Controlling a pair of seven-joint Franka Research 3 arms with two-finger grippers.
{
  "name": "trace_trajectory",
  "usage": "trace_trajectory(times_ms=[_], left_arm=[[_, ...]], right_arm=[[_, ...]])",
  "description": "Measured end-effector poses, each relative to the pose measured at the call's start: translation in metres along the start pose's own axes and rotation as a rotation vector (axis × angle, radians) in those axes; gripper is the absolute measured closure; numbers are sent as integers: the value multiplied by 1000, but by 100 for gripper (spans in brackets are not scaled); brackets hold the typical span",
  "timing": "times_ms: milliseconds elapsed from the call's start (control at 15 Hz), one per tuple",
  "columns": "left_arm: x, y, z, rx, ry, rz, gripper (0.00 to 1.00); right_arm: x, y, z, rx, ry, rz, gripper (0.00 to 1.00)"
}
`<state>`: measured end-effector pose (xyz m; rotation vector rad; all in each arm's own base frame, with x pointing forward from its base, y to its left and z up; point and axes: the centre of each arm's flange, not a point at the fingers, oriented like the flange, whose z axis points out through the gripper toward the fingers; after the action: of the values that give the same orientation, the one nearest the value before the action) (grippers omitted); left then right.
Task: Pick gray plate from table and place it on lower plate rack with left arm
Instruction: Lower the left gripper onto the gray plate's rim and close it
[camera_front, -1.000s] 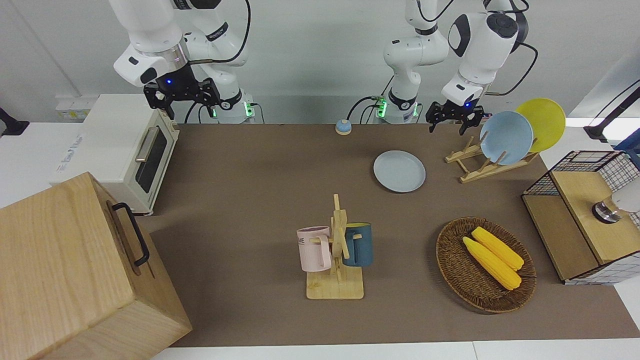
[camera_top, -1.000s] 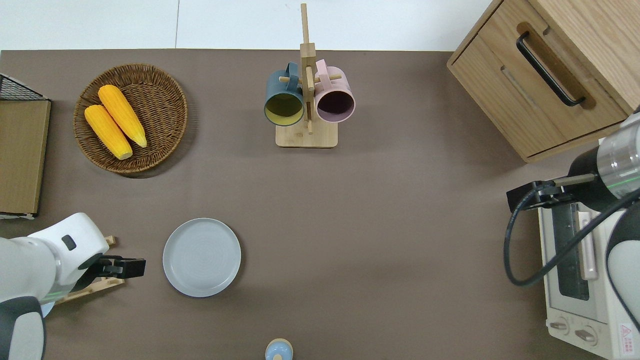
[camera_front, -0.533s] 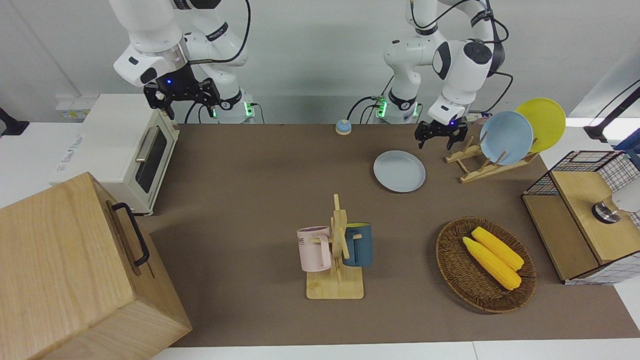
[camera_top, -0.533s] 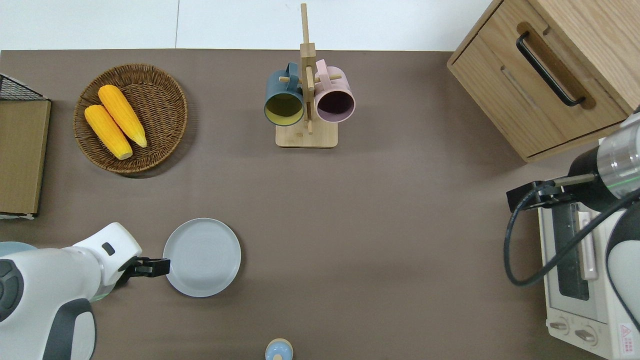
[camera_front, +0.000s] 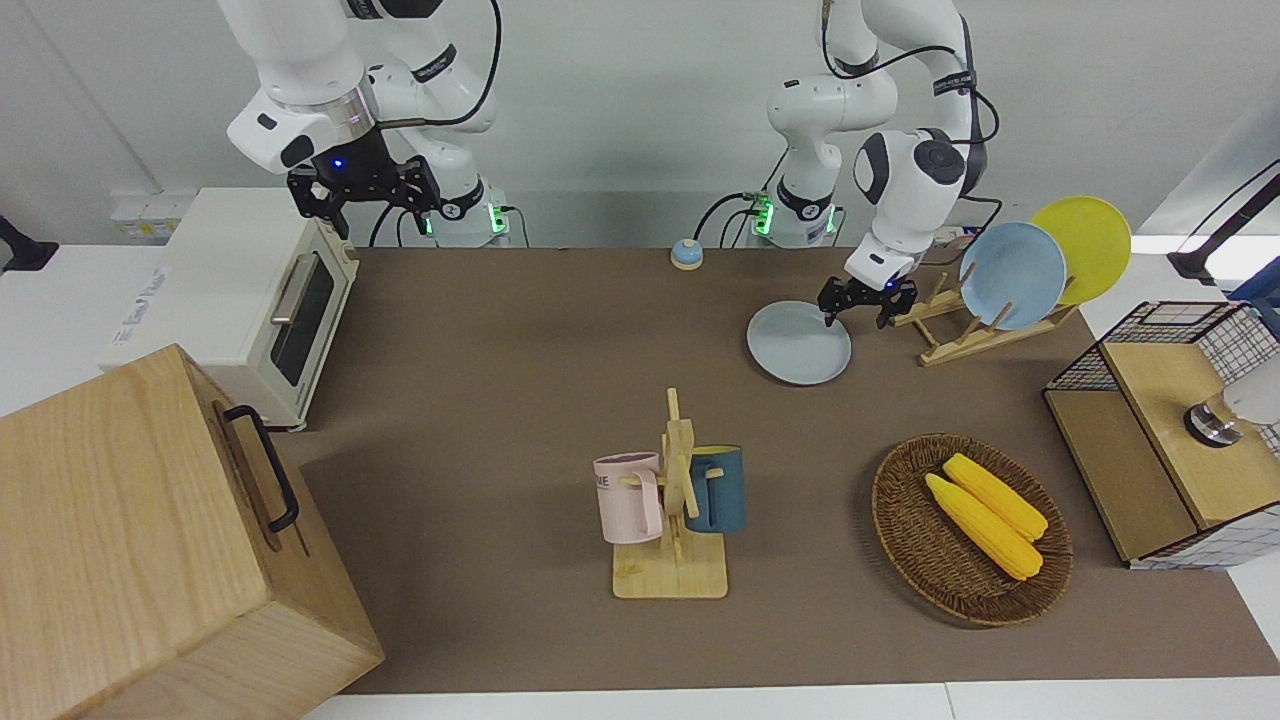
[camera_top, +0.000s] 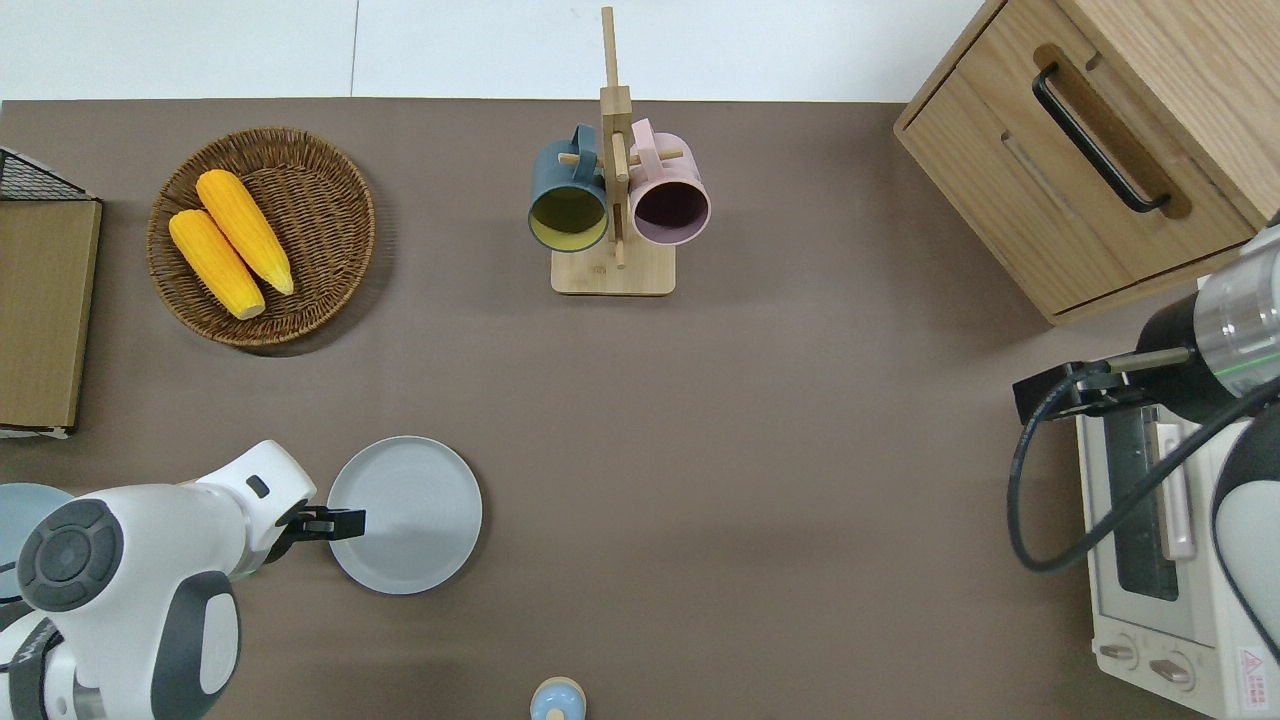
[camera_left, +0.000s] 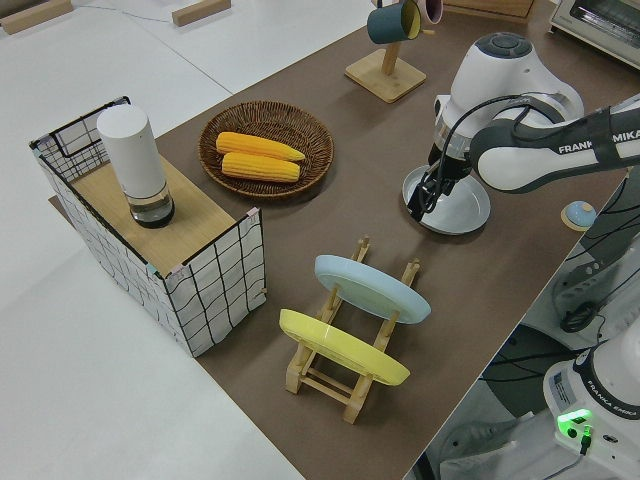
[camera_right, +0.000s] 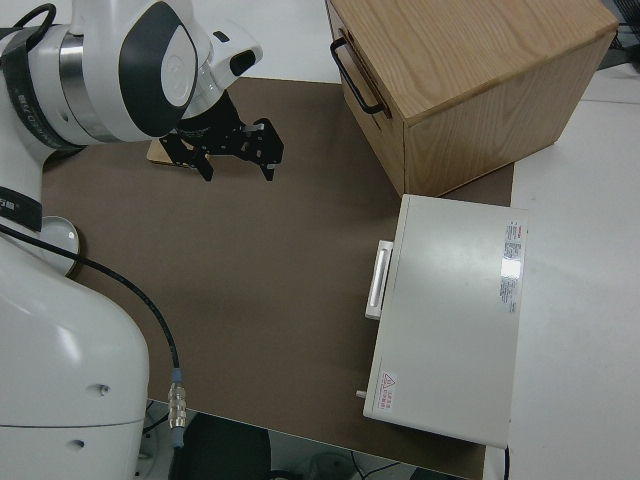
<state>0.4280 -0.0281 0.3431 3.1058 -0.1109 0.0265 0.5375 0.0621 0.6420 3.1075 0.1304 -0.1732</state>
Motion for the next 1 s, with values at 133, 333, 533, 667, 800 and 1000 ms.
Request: trace_trajectory(times_ms=[133, 333, 533, 667, 800, 1000], left_arm=[[0, -1, 11, -1, -1, -2, 0], [-1, -2, 26, -5, -16, -4, 0], [-1, -2, 35, -9, -32, -5, 0], [-1, -2, 39, -10, -37, -5, 1], [-1, -2, 40, -10, -39, -5, 1], [-1, -2, 42, -11, -42, -4, 2]], right_arm=[[0, 0, 0, 0, 0, 0, 1], [0, 0, 0, 0, 0, 0, 1], [0, 0, 0, 0, 0, 0, 1], [0, 0, 0, 0, 0, 0, 1], [0, 0, 0, 0, 0, 0, 1], [0, 0, 0, 0, 0, 0, 1]])
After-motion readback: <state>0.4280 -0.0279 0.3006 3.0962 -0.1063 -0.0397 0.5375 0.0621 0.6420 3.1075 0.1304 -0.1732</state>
